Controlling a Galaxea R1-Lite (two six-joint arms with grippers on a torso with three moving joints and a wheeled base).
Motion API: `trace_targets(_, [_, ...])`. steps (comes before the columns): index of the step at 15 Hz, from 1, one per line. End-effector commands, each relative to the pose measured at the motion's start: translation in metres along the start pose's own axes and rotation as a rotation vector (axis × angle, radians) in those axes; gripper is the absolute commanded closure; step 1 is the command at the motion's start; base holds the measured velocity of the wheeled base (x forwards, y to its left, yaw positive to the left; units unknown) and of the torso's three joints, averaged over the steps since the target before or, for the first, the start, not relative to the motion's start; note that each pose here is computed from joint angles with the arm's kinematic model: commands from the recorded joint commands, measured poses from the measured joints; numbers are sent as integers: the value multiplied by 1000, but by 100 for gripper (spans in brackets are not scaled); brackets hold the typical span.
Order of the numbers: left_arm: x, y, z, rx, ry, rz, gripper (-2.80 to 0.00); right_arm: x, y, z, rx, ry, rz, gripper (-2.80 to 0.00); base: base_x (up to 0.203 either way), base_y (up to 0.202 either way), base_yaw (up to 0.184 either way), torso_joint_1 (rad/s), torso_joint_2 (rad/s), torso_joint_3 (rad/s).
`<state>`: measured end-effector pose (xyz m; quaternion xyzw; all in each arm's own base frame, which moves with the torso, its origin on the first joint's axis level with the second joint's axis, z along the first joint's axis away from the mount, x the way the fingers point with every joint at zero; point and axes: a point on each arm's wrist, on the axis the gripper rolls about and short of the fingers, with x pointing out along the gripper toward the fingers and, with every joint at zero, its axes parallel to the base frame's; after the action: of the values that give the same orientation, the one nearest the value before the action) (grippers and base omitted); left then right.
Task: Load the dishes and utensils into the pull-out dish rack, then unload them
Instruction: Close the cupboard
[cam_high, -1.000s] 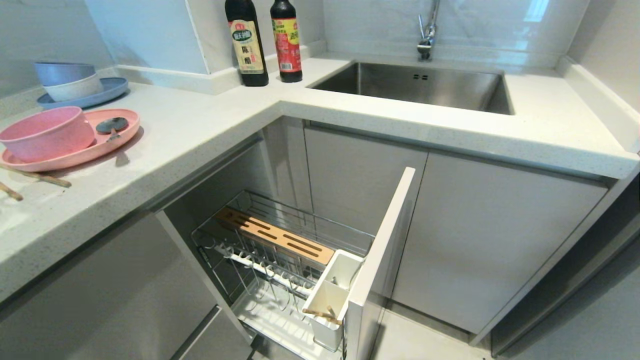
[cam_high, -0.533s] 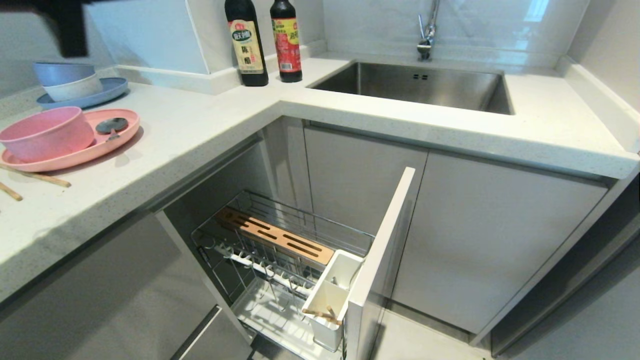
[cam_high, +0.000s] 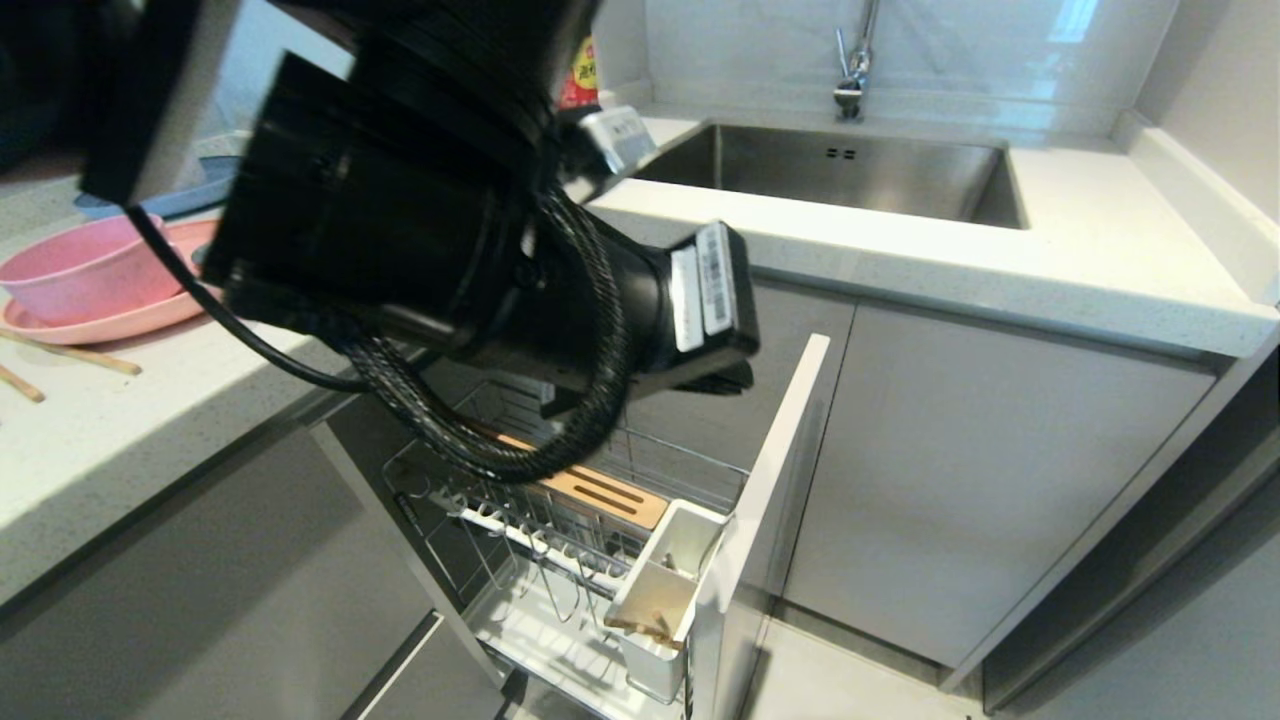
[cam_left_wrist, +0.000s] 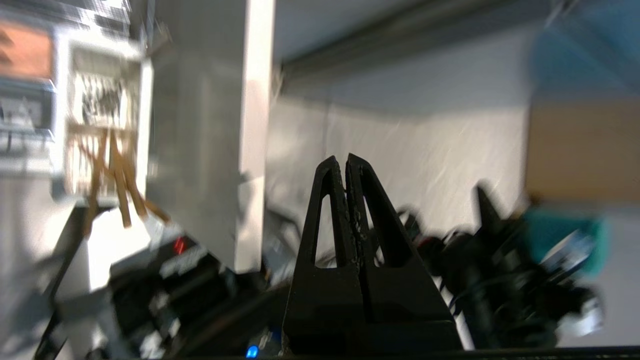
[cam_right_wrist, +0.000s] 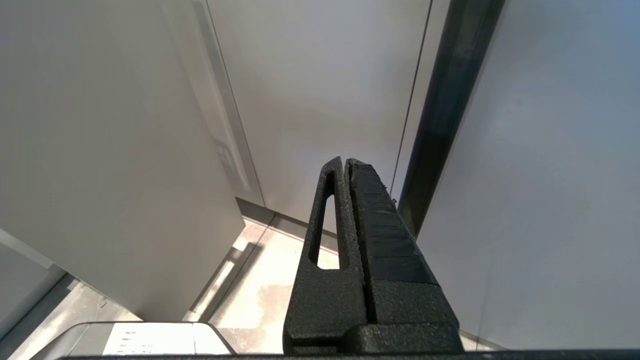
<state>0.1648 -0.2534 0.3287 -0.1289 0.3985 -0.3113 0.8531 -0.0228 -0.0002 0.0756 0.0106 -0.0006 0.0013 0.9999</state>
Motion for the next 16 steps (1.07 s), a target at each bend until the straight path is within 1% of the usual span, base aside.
trace_targets(1, [39,-11,-18,40,126,52,0,0,0,0,0,1,1,0,0,0,0,0,0,0])
trace_targets(3, [56,-18,-29,62,179,65,0,0,0,0,0,1,0,0,0,0,0,0,0,0])
trace_targets(4, [59,-19,-32,67,192,68,0,0,0,0,0,1,0,0,0,0,0,0,0,0])
trace_targets(7, [92,-17,-46,90,267,134,0,0,0,0,0,1,0,0,0,0,0,0,0,0])
trace_targets(9, [107,-14,-51,101,272,188,0,0,0,0,0,1,0,0,0,0,0,0,0,0])
trace_targets(11, [113,-12,-53,113,250,244,0,0,0,0,0,1,0,0,0,0,0,0,0,0])
trace_targets(13, [113,-11,-52,120,220,274,0,0,0,0,0,1,0,0,0,0,0,0,0,0])
trace_targets(16, [112,-9,-49,142,123,377,0,0,0,0,0,1,0,0,0,0,0,0,0,0])
